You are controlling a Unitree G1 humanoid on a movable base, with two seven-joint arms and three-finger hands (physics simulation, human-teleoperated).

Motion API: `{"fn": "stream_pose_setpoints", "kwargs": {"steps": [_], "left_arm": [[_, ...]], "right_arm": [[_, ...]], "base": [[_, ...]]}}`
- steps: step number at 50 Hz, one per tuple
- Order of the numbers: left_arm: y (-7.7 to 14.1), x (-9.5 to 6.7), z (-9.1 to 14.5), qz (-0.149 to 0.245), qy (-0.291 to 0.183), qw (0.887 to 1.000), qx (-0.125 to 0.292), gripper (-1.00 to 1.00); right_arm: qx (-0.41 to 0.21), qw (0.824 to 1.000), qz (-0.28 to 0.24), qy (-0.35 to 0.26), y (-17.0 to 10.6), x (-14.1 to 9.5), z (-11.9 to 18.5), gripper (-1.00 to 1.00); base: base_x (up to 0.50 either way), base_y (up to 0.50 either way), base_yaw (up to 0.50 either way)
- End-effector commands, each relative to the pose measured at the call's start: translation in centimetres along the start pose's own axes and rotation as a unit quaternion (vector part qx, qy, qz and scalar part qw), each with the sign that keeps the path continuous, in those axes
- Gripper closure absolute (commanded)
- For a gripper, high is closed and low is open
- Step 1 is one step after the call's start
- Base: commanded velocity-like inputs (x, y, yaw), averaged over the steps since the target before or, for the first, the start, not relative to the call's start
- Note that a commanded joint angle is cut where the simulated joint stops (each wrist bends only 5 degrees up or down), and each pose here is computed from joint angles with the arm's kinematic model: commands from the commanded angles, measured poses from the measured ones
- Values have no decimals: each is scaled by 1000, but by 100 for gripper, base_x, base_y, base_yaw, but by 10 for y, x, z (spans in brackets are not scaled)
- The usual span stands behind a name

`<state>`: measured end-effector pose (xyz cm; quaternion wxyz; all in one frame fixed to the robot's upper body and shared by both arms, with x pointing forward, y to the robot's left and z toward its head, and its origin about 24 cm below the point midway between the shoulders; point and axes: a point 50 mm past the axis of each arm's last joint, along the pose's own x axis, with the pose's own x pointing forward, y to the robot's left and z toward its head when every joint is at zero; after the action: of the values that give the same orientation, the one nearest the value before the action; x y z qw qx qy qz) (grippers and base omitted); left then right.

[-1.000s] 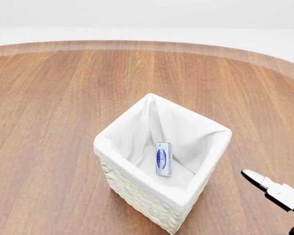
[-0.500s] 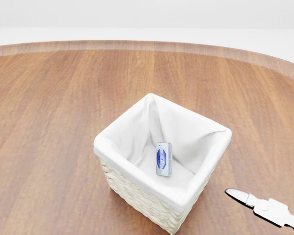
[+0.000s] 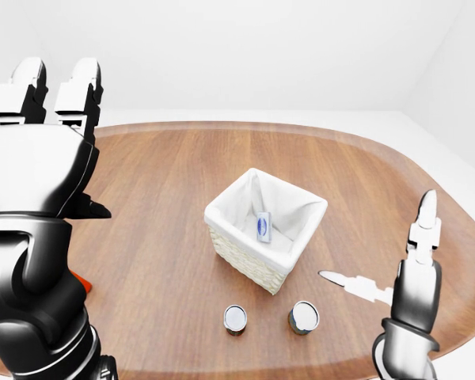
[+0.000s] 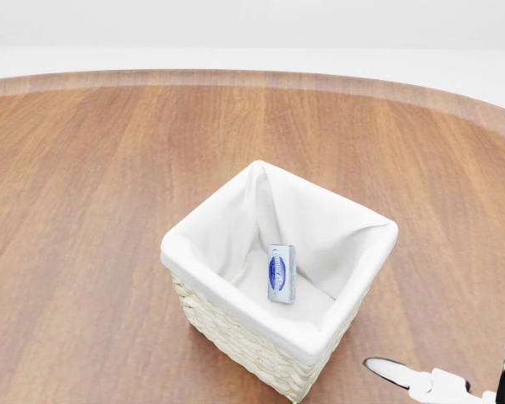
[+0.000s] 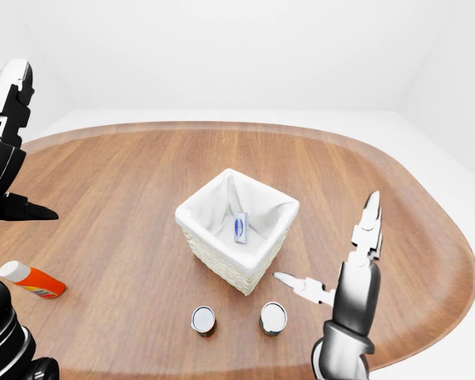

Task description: Pick up the alphabet soup and the cream cheese box, and put them in the basket.

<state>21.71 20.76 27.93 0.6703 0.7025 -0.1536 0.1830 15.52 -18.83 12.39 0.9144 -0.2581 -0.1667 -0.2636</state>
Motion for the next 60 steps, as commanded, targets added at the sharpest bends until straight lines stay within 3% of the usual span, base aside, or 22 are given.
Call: {"fn": "stream_pose_setpoints", "kwargs": {"steps": [1,18,21,27,33,43,50,60], "left_arm": [[1,0,0,2,2,1000,3,-100],[2,0,-1,6,6,1000,11,-100],[2,-1,-1,6,7,1000,9,-100],[1,0,-3,2,14,1000,14,-100],[3,0,-3,6,14,1000,17,-100],[-1,0,-3,-2,12,1000,11,-100],[-1,0,-2,-3,11,1000,11,-100],[-3,0,-3,-7,13,1000,8,-100]], "right_arm": [[-30,999,29,-9,9,-12,0,-100],[-15,998,65,-5,21,-19,-2,-100],[22,997,79,8,22,-21,-2,-100],[7,997,82,-4,23,-22,1,-100],[34,996,83,-4,21,-20,3,-100],[11,996,91,22,24,-23,-12,-100],[30,988,146,35,33,-34,-11,-100],[21,985,167,26,40,-36,-12,-100]], "base": [[0,0,0],[0,0,0],[0,0,0],[0,0,0],[0,0,0],[0,0,0],[0,0,0],[0,0,0]]}}
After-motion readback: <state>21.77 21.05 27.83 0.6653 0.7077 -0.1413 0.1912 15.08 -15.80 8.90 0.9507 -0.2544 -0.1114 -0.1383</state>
